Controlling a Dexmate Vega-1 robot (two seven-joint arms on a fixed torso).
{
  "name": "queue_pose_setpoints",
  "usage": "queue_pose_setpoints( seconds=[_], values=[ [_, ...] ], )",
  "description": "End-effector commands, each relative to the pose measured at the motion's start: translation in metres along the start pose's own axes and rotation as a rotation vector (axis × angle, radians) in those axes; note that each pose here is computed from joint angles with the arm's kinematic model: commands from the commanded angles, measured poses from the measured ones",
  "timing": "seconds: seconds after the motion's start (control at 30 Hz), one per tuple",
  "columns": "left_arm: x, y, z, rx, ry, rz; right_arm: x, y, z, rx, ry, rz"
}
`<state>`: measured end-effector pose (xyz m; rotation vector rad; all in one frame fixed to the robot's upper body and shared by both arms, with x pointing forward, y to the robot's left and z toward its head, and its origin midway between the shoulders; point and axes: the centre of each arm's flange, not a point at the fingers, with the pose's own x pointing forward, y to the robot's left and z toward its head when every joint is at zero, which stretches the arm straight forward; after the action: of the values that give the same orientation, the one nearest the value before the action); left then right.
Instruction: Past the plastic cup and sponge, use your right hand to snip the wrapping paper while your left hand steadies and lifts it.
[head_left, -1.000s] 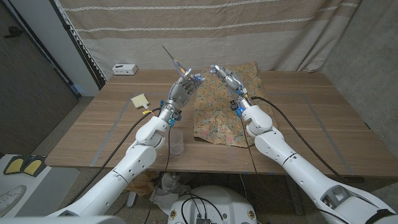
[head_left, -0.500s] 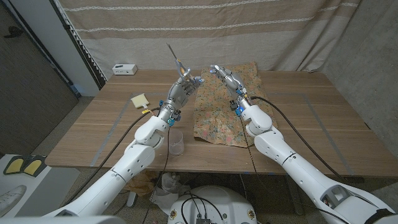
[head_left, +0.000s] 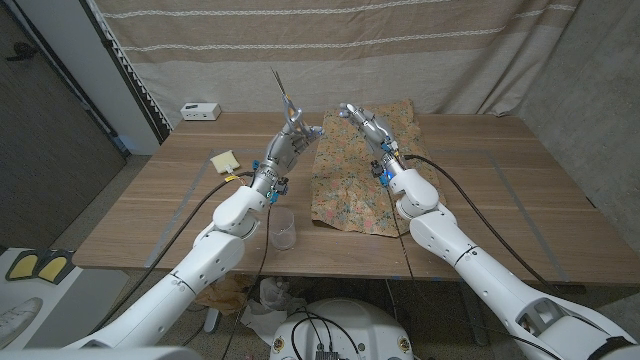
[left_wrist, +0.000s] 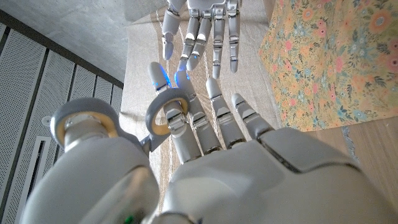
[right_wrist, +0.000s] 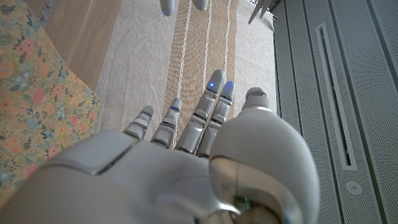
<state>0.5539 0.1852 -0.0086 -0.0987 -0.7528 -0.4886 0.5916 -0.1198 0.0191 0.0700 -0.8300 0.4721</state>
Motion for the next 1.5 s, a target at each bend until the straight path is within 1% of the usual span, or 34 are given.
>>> queue_pose_setpoints(
  seconds=[0.03, 0.17, 0.2, 0.33, 0.4, 0.63, 0.8, 0.87, 0.9, 1.03, 1.17, 1.37, 1.5],
  values=[
    [0.0, 0.007, 0.004, 0.069, 0.019, 0.004, -0.001, -0.003, 0.005, -0.007, -0.01, -0.003],
    [-0.001, 0.01, 0.007, 0.096, 0.017, -0.001, -0.002, -0.003, 0.006, -0.01, -0.013, -0.003],
    [-0.001, 0.012, 0.01, 0.116, 0.024, -0.009, -0.002, -0.003, 0.007, -0.016, -0.015, -0.003],
    [-0.002, 0.015, 0.014, 0.132, 0.029, -0.018, -0.002, -0.005, 0.01, -0.024, -0.018, -0.008],
    [-0.003, 0.017, 0.015, 0.129, 0.03, -0.012, -0.002, -0.006, 0.011, -0.03, -0.02, -0.01],
    [-0.005, 0.02, 0.021, 0.151, 0.047, -0.027, -0.005, -0.013, 0.016, -0.053, -0.024, -0.036],
    [-0.006, 0.023, 0.025, 0.174, 0.08, -0.063, -0.007, -0.018, 0.02, -0.072, -0.028, -0.051],
    [-0.005, 0.026, 0.027, 0.186, 0.105, -0.108, -0.008, -0.019, 0.021, -0.081, -0.026, -0.052],
    [-0.004, 0.026, 0.028, 0.183, 0.11, -0.119, -0.008, -0.02, 0.022, -0.085, -0.027, -0.054],
    [-0.005, 0.029, 0.03, 0.185, 0.108, -0.116, -0.01, -0.02, 0.024, -0.094, -0.028, -0.059],
    [-0.008, 0.03, 0.035, 0.203, 0.095, -0.102, -0.011, -0.021, 0.026, -0.103, -0.023, -0.06],
    [-0.012, 0.031, 0.038, 0.217, 0.103, -0.098, -0.015, -0.022, 0.029, -0.118, -0.014, -0.056],
    [-0.016, 0.032, 0.04, 0.225, 0.108, -0.09, -0.02, -0.027, 0.03, -0.134, -0.003, -0.06]
  ],
)
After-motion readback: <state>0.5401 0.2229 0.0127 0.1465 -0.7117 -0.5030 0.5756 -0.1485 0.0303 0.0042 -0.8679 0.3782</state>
